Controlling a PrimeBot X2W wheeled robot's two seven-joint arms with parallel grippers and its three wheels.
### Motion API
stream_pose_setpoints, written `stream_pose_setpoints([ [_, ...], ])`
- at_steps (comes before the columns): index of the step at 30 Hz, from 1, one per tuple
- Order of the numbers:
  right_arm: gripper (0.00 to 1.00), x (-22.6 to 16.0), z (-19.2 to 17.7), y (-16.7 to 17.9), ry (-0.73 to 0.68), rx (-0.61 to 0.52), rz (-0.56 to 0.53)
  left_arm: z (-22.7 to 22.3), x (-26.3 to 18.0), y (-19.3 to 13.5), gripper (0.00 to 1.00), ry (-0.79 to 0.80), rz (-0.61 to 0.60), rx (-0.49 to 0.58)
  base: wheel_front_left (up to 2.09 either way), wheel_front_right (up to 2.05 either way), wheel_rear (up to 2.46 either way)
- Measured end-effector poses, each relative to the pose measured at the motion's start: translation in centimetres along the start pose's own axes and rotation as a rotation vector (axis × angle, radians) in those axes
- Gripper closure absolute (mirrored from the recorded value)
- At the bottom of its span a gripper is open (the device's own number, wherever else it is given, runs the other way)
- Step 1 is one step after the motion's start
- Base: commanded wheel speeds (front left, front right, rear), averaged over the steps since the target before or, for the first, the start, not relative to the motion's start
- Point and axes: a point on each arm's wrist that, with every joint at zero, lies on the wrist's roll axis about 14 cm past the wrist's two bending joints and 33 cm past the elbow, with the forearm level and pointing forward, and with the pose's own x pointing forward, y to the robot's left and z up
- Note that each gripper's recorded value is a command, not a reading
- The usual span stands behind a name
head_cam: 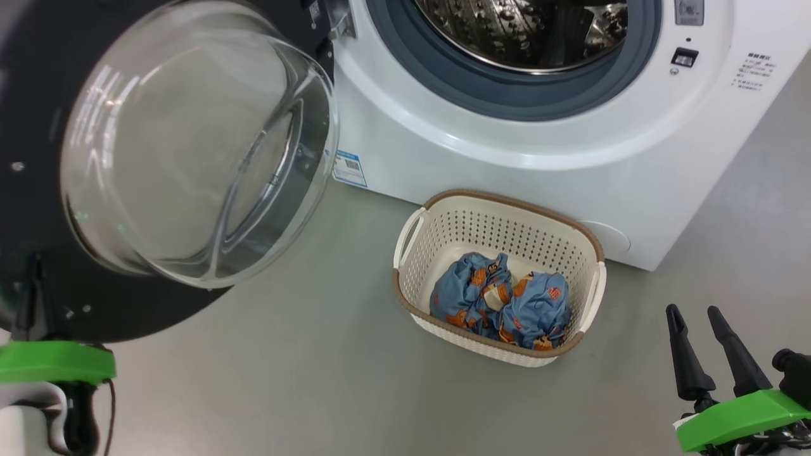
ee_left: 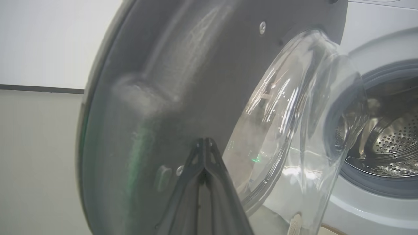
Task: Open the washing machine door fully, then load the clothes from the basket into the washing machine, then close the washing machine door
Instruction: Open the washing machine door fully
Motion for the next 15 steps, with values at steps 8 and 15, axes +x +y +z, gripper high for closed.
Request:
stream_pose_setpoints([
  [8,0.0,1.3,-0.1,-0.8,0.002,-0.008,0.002,0.3,1.9,1.0,1.0,0.003,0.044,0.053,0.0,0.0,0.0],
  [15,0.0,2.1,-0.9,-1.4,0.016,0.001,-0.001,0.2,3.6,1.6,1.0,0.019,0.074,0.125,0.0,0.0,0.0],
])
